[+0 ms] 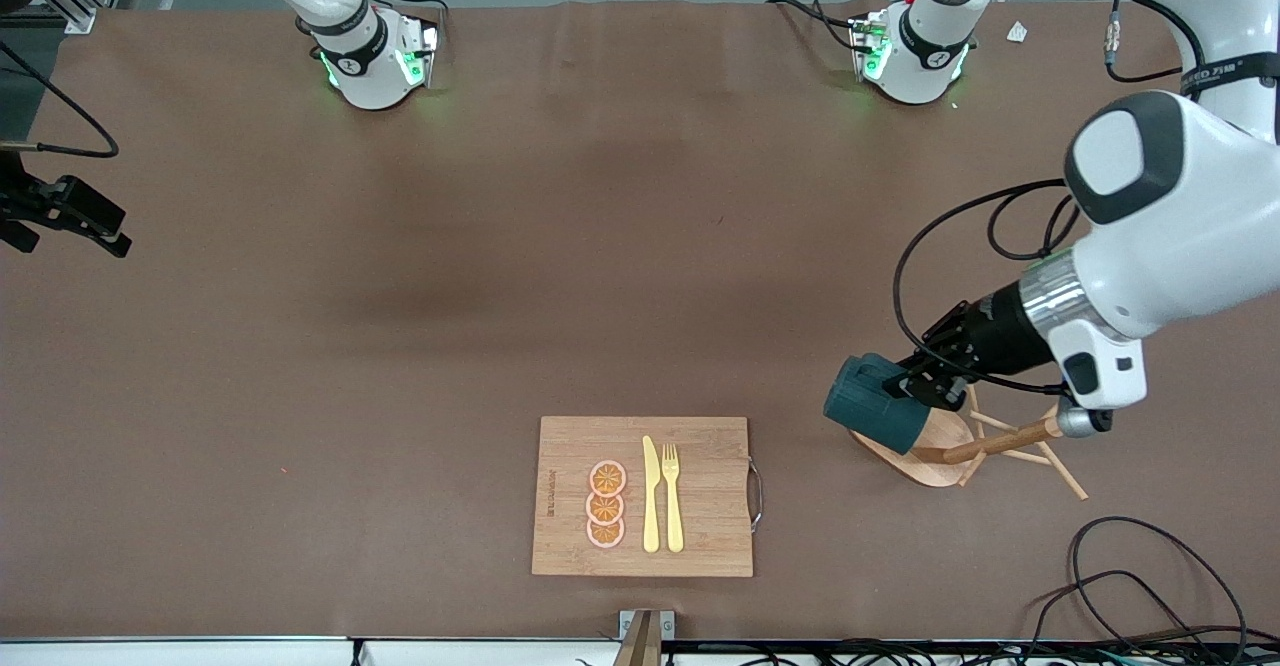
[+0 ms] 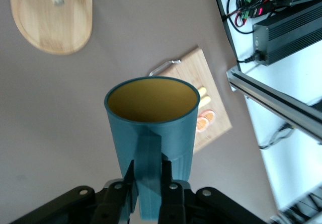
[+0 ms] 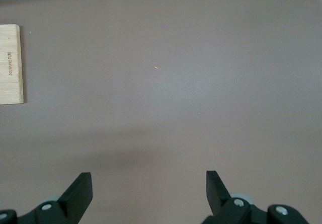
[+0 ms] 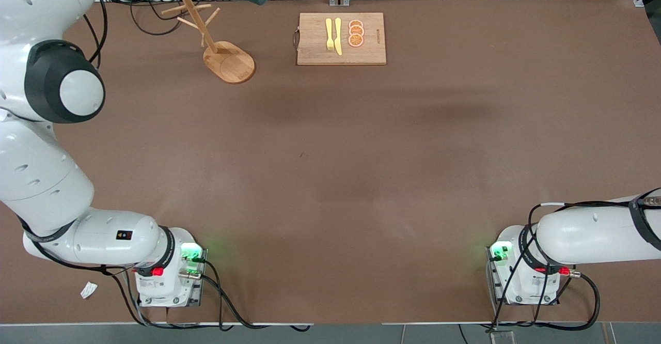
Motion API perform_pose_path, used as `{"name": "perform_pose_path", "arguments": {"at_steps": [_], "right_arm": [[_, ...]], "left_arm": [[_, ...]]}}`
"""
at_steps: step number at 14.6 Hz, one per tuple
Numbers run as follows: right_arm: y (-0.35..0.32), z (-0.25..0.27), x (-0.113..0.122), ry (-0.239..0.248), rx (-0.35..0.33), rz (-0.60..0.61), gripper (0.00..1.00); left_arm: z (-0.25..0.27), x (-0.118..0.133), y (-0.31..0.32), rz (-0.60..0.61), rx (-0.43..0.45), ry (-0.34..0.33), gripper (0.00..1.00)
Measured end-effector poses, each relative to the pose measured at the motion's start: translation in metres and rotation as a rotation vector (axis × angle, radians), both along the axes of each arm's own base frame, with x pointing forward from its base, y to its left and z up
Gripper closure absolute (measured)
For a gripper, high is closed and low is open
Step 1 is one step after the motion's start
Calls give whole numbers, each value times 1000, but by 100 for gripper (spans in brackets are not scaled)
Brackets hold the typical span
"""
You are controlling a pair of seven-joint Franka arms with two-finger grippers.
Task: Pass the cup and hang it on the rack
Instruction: 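Carry the mug to the wooden rack and align it with a peg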
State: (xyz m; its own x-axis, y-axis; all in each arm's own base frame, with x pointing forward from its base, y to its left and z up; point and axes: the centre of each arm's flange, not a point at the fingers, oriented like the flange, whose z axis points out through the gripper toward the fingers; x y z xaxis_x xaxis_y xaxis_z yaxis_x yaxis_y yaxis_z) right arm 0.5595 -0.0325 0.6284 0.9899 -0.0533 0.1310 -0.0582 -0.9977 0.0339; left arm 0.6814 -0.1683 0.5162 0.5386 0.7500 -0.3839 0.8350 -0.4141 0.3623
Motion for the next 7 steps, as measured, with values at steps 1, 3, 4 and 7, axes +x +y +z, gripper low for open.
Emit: {"name": "perform_pose_path", "arguments": {"at_steps": [1,3,4,7], "right_arm": [[0,0,0,0,0,0,0],[0,0,0,0,0,0,0],[0,0,0,0,0,0,0],[0,0,0,0,0,0,0]], "left_arm": [[-6,3,8,21,-43,26,79],[-22,7,19,44,-107,91,79],[-29,9,27,58,-128,113,79],[-49,16,59,101,-174,177,79]]}}
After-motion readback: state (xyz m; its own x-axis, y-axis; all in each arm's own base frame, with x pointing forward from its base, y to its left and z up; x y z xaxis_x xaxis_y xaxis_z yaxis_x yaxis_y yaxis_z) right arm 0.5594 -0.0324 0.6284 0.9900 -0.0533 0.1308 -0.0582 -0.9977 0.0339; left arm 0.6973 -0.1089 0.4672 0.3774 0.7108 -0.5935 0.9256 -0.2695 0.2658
